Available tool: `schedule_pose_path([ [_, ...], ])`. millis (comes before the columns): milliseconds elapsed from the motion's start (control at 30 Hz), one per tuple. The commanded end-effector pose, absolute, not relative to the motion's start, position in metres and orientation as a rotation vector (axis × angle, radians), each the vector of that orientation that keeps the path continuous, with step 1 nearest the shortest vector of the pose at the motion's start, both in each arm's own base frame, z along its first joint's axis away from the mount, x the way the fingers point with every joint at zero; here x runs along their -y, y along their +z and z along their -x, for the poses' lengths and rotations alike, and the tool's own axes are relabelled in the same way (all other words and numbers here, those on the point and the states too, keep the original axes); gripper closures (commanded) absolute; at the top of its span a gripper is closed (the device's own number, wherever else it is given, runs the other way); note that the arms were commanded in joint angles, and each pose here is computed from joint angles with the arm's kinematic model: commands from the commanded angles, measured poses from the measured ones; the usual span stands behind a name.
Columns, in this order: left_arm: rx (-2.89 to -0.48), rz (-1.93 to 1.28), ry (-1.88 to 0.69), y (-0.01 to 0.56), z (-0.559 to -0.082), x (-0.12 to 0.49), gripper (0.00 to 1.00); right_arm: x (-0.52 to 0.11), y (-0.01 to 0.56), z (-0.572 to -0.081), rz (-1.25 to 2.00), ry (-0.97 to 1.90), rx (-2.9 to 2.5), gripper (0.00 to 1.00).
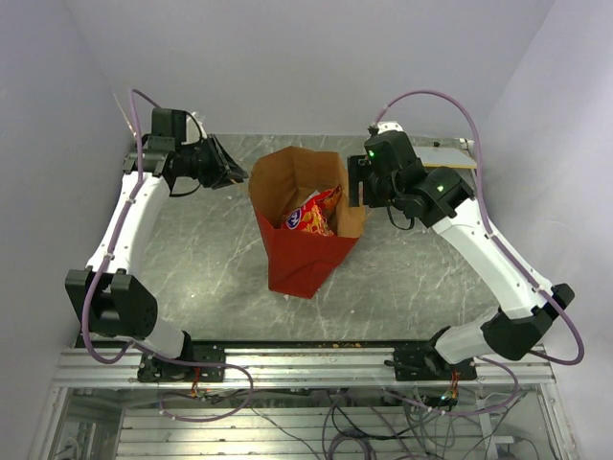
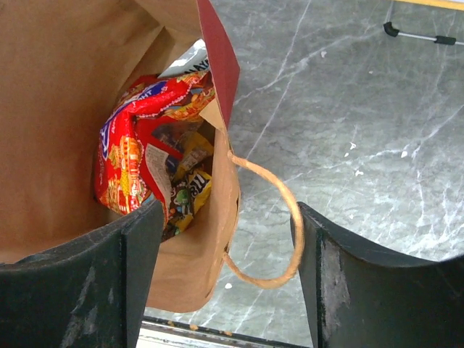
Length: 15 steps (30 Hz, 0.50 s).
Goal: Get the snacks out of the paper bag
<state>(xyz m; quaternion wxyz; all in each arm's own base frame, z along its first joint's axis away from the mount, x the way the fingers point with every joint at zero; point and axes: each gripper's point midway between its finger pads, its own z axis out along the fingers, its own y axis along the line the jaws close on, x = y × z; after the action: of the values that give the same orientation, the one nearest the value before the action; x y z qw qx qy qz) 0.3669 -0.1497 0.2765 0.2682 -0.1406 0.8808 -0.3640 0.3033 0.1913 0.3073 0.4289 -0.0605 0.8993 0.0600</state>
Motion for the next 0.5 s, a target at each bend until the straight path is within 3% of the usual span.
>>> schedule_pose_path([
  [0, -2.301, 0.317, -1.004, 0.289, -0.369, 0.151, 0.66, -0.193, 0.305, -0.305, 0.196, 0.152, -2.247, 0.28],
  [67, -2.286, 0.305, -0.996, 0.292, -0.37, 0.151, 0.67, -0.192, 0.302, -0.306, 0.209, 0.132, -2.263, 0.28],
  [200, -2.258, 0.274, -0.972, 0.306, -0.372, 0.149, 0.89, -0.196, 0.297, -0.303, 0.222, 0.155, -2.285, 0.33],
  [300, -2.267, 0.273, -0.879, 0.314, -0.373, 0.138, 0.93, -0.205, 0.292, -0.301, 0.264, 0.221, -2.276, 0.56],
  [400, -2.268, 0.276, -0.808, 0.32, -0.373, 0.128, 0.93, -0.219, 0.301, -0.299, 0.322, 0.299, -2.269, 0.96],
  [467, -2.254, 0.301, -0.789, 0.33, -0.375, 0.119, 0.93, -0.244, 0.307, -0.294, 0.448, 0.435, -2.253, 1.0],
])
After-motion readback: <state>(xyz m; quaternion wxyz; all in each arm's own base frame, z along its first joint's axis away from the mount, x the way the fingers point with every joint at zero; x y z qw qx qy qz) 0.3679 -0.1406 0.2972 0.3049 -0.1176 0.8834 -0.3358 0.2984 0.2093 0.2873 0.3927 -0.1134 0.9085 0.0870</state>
